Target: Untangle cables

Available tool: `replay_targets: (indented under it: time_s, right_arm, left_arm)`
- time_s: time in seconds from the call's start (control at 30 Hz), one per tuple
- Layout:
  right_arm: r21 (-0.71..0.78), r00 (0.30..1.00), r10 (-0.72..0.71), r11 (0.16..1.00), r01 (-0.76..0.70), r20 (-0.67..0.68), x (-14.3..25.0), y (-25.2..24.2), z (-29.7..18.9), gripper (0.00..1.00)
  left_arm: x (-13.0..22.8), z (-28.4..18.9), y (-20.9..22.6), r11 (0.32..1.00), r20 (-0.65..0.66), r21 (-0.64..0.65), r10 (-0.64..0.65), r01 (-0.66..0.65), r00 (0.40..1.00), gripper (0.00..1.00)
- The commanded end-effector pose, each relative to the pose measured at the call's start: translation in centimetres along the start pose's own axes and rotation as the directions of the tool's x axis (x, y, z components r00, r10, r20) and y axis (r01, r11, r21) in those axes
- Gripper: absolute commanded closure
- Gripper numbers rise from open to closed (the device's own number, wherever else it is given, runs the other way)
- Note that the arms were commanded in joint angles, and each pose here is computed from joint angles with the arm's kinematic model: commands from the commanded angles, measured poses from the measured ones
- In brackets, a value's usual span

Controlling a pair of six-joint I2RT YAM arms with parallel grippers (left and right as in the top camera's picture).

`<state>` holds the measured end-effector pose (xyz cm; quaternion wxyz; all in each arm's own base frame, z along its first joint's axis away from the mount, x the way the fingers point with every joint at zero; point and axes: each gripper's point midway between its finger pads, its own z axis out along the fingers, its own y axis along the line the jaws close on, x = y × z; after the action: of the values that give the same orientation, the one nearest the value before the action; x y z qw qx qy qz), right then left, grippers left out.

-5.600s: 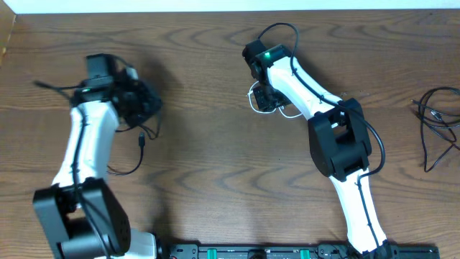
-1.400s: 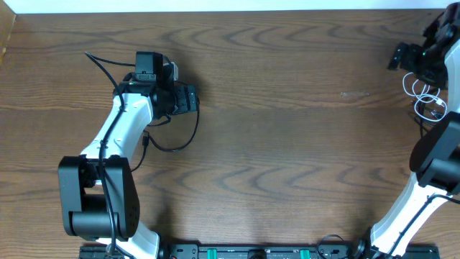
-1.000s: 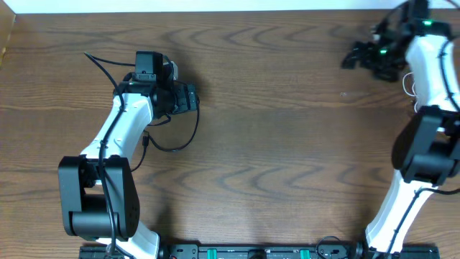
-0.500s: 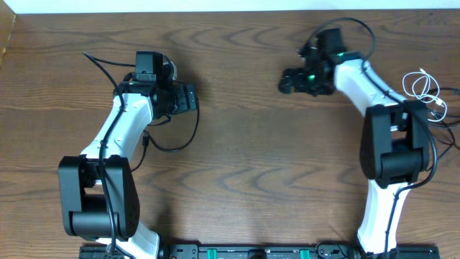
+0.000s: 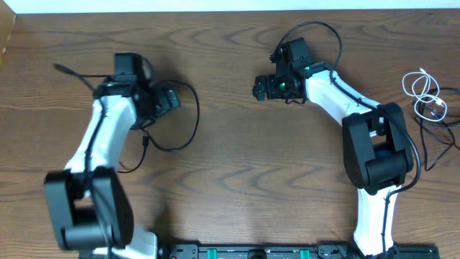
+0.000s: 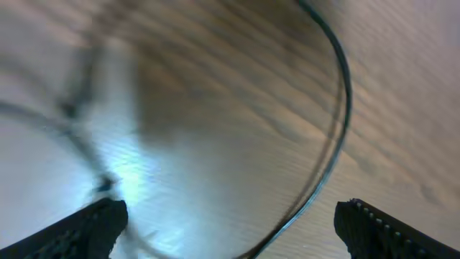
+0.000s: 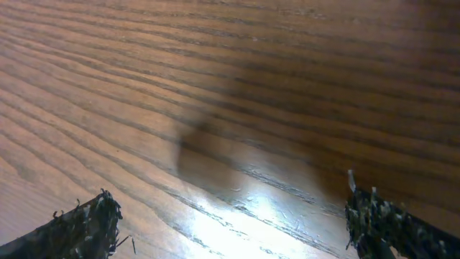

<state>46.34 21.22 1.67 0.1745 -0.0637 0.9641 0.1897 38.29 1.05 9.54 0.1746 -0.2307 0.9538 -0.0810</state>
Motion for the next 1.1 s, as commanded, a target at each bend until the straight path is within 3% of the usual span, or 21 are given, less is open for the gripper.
replay_targets:
  time_s: [0.0,0.13,0.3,0.47,0.53,0.63,0.8,0.93,1.07]
  right_arm:
    - [0.037,0.995,0.046,0.998,-0.043,-0.092,3.4,-1.2,2.1,0.01]
    - [0.036,0.995,0.046,0.998,-0.043,-0.091,3.4,-1.2,2.1,0.01]
    - [0.032,0.996,0.042,0.999,-0.04,-0.079,3.1,-1.1,2.1,0.01]
    - [0.031,0.996,0.041,0.999,-0.038,-0.076,3.0,-1.1,2.1,0.01]
    - [0.031,0.996,0.04,0.999,-0.038,-0.075,2.9,-1.1,2.1,0.01]
    - [0.029,0.997,0.038,0.999,-0.037,-0.069,2.8,-1.0,2.1,0.01]
    - [0.023,0.998,0.034,0.999,-0.033,-0.059,2.5,-0.9,2.2,0.01]
    - [-0.071,0.998,-0.003,0.997,-0.002,-0.066,2.5,0.8,2.1,0.01]
    - [-0.188,0.997,-0.037,0.982,0.024,-0.068,2.5,2.9,1.9,0.01]
  left_arm:
    - [-4.0,-6.5,1.6,0.993,0.215,-0.069,-0.077,0.094,0.974,0.02]
    - [-3.6,-9.6,6.1,0.948,0.296,-0.231,-0.145,0.218,0.944,0.02]
    - [-2.5,-10.7,12.5,0.796,0.38,-0.468,-0.21,0.383,0.901,0.02]
    - [-1.3,-8.1,15.7,0.715,0.348,-0.538,-0.295,0.447,0.89,0.02]
    - [-0.6,-6.2,15.6,0.729,0.281,-0.529,-0.334,0.435,0.9,0.02]
    - [0.9,-2.6,13.4,0.83,0.083,-0.444,-0.336,0.337,0.938,0.08]
    - [2.3,1.6,8.2,0.974,-0.17,-0.168,-0.18,0.152,0.969,0.19]
    - [3.0,2.8,4.4,0.994,-0.256,0.074,-0.059,0.08,0.965,0.2]
    - [3.1,2.3,1.4,0.963,-0.26,0.269,0.054,0.018,0.964,0.2]
